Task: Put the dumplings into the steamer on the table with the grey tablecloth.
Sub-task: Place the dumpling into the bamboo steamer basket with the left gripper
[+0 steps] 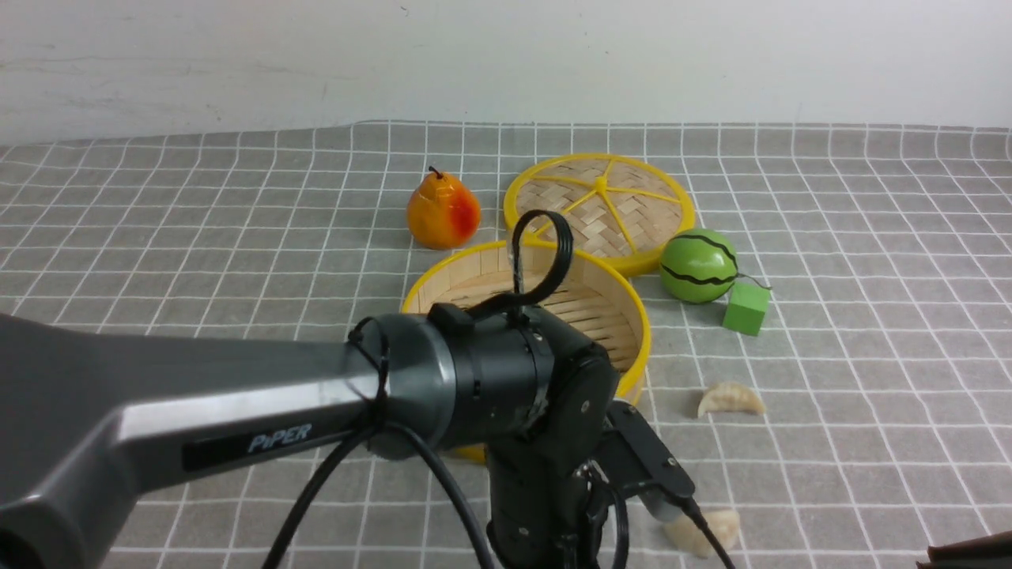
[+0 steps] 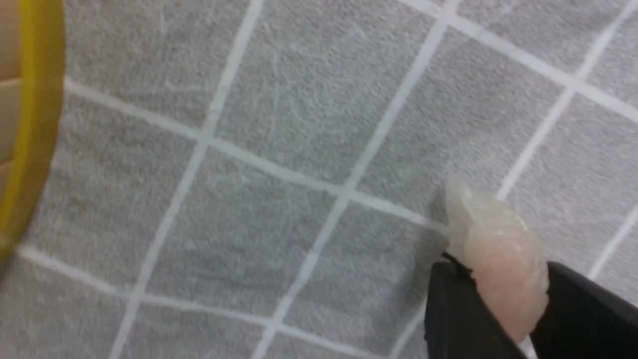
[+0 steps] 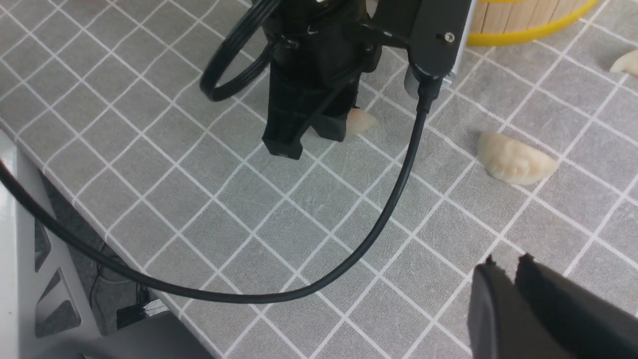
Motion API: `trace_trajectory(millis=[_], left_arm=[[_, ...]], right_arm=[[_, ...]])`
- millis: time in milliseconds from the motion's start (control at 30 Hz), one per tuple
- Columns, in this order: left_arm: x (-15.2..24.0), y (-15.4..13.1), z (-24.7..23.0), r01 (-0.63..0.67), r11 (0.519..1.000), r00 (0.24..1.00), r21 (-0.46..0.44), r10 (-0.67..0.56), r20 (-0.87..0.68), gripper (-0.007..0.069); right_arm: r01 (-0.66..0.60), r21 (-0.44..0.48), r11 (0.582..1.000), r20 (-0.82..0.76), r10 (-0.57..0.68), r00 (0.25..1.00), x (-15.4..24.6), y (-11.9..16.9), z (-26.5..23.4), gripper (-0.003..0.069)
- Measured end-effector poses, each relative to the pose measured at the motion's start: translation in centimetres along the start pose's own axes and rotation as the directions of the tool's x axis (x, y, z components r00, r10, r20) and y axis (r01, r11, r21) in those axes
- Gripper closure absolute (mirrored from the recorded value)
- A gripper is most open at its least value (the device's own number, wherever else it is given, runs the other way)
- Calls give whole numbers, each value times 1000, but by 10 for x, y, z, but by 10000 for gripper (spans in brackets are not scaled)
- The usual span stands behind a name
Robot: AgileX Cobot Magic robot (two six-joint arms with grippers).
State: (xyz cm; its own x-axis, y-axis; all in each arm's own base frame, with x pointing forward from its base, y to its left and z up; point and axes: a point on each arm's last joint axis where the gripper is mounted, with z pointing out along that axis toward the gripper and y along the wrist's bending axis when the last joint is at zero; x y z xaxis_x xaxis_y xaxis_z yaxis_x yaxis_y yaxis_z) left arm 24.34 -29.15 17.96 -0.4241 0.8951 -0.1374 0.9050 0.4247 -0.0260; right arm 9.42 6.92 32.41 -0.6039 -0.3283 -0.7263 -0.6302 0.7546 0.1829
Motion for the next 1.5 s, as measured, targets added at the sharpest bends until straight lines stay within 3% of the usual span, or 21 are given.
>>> trace_trajectory(millis=[167, 233, 300, 333, 367, 433, 567, 767, 1033, 1133, 1333, 1500], left_arm=[[-5, 5, -53, 115, 992, 991, -56, -111, 80, 440], [-8, 23, -87, 273, 959, 953, -75, -259, 158, 440], [-9, 34, -98, 335, 939, 930, -80, -316, 186, 440], [-7, 55, -113, 435, 897, 884, -79, -408, 230, 440], [-7, 60, -116, 456, 887, 871, -78, -427, 243, 440], [-4, 91, -130, 566, 822, 797, -67, -524, 299, 440], [-3, 135, -127, 671, 739, 709, -55, -619, 337, 440], [-16, 169, -82, 705, 707, 683, -59, -655, 322, 440], [-28, 186, -31, 740, 668, 661, -79, -700, 271, 439], [-27, 189, -23, 749, 655, 655, -99, -708, 266, 398], [-29, 193, -39, 772, 623, 629, -124, -722, 287, 249], [-30, 187, -87, 778, 620, 616, -102, -720, 320, 216]], right_arm=[[0, 2, 1000, 4, 0, 1000, 0, 0, 0, 589], [0, 6, 1000, 13, 0, 1000, -1, -1, 0, 586], [0, 9, 1000, 22, 0, 1000, -2, -1, 0, 586], [-1, 15, 1000, 34, 0, 999, -3, -1, 0, 584], [-1, 15, 1000, 36, 1, 999, -3, -1, 0, 584], [-3, 20, 1000, 55, 2, 998, -5, -2, 0, 584], [-14, 13, 1000, 76, 13, 997, -7, -1, 0, 582], [-26, 11, 1000, 78, 25, 997, -7, -1, 0, 575], [-59, 7, 998, 73, 58, 996, -7, -1, 0, 575], [-68, 10, 998, 57, 68, 996, -5, -1, 0, 575], [-93, 51, 994, -55, 96, 994, -12, -10, 8, 575], [-58, 88, 994, -146, 71, 987, -38, -21, 17, 575]])
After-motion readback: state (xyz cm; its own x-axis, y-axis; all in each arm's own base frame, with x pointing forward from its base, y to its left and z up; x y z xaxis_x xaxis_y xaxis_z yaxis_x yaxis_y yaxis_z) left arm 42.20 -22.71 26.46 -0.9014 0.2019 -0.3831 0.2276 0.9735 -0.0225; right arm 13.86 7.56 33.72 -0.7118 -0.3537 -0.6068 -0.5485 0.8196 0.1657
